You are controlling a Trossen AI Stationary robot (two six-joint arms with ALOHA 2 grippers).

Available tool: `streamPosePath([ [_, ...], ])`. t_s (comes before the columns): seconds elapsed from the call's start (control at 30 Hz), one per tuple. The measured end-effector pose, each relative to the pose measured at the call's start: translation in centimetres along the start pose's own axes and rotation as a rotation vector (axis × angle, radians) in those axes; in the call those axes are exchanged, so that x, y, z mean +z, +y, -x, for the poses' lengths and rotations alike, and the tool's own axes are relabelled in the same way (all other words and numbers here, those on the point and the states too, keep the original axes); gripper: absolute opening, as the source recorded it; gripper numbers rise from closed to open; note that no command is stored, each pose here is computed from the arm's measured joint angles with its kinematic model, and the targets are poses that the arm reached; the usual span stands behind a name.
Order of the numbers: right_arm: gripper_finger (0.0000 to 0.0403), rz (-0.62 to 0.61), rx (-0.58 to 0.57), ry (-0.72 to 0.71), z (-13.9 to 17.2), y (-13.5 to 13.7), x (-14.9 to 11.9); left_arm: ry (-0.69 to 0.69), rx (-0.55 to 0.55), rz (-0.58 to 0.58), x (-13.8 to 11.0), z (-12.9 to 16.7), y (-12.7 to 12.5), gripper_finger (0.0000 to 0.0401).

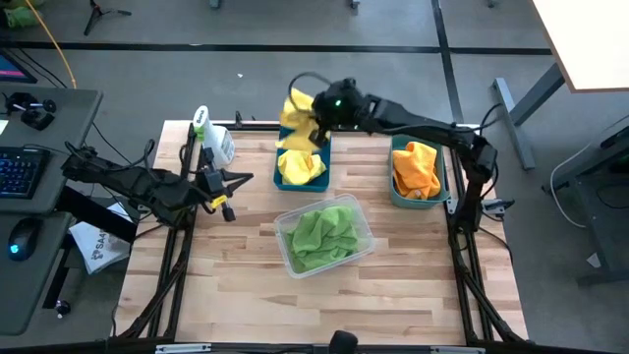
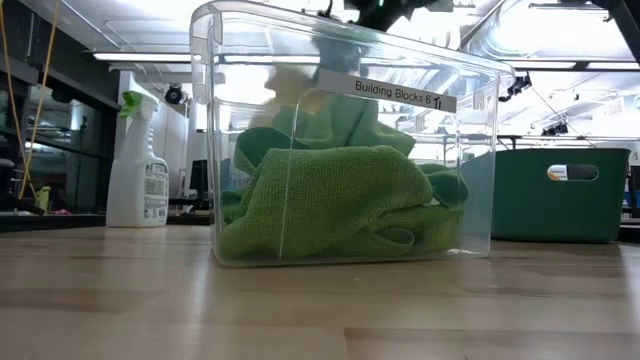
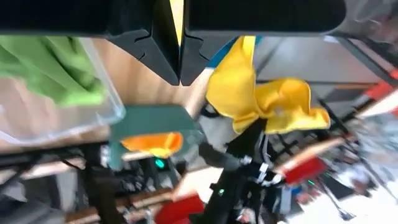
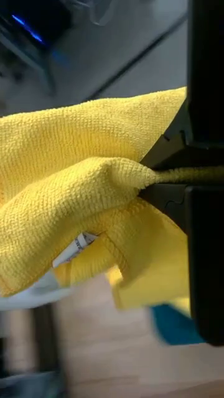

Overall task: Sort microfiber towel by color & place in baskets
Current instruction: Put the yellow towel into the blue bin, then return to Home Position

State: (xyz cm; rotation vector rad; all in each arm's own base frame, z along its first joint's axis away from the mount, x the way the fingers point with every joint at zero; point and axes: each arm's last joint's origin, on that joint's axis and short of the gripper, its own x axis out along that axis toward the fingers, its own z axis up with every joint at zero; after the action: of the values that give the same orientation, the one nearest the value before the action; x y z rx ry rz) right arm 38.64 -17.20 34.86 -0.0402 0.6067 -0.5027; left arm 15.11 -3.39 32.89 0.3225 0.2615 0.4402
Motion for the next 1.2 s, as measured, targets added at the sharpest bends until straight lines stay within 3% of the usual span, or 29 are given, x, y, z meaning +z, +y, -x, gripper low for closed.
streamPosePath([
  [0.13,0.0001,0.008,0.004,0.13,-2.5,0.6,-3.8,0.049,-0.063,0.031,-0.7,0.0,-0.3,0.0001],
  [0.23,0.0001,-0.023,-0.011,0.145,-3.5,0.5,-5.6,0.065,-0.068,0.045,-0.9,0.0,-0.3,0.0001],
  [0.4,0.0019,-0.107,0.08,0.006,-4.2,0.8,-5.4,0.063,-0.068,0.046,-0.8,0.0,-0.3,0.0001],
  [0.63,0.0049,-0.147,0.079,0.017,-4.5,1.4,-6.2,0.064,-0.067,0.07,-0.8,0.0,-0.3,0.0001],
  [0.77,0.0092,-0.189,0.07,-0.017,-4.5,1.2,-5.8,0.062,-0.067,0.072,-0.8,0.0,-0.3,0.0001],
  [0.93,0.0178,-0.185,0.039,-0.06,-4.5,1.2,-5.4,0.059,-0.066,0.077,-0.8,0.0,-0.3,0.0001],
  [1.07,0.0239,-0.15,0.04,-0.067,-4.5,1.2,-5.3,0.06,-0.066,0.082,-0.8,0.0,-0.3,0.0001],
  [1.2,0.0274,-0.087,0.038,-0.069,-4.4,1.1,-5.3,0.065,-0.066,0.077,-0.9,0.0,-0.3,0.0001],
])
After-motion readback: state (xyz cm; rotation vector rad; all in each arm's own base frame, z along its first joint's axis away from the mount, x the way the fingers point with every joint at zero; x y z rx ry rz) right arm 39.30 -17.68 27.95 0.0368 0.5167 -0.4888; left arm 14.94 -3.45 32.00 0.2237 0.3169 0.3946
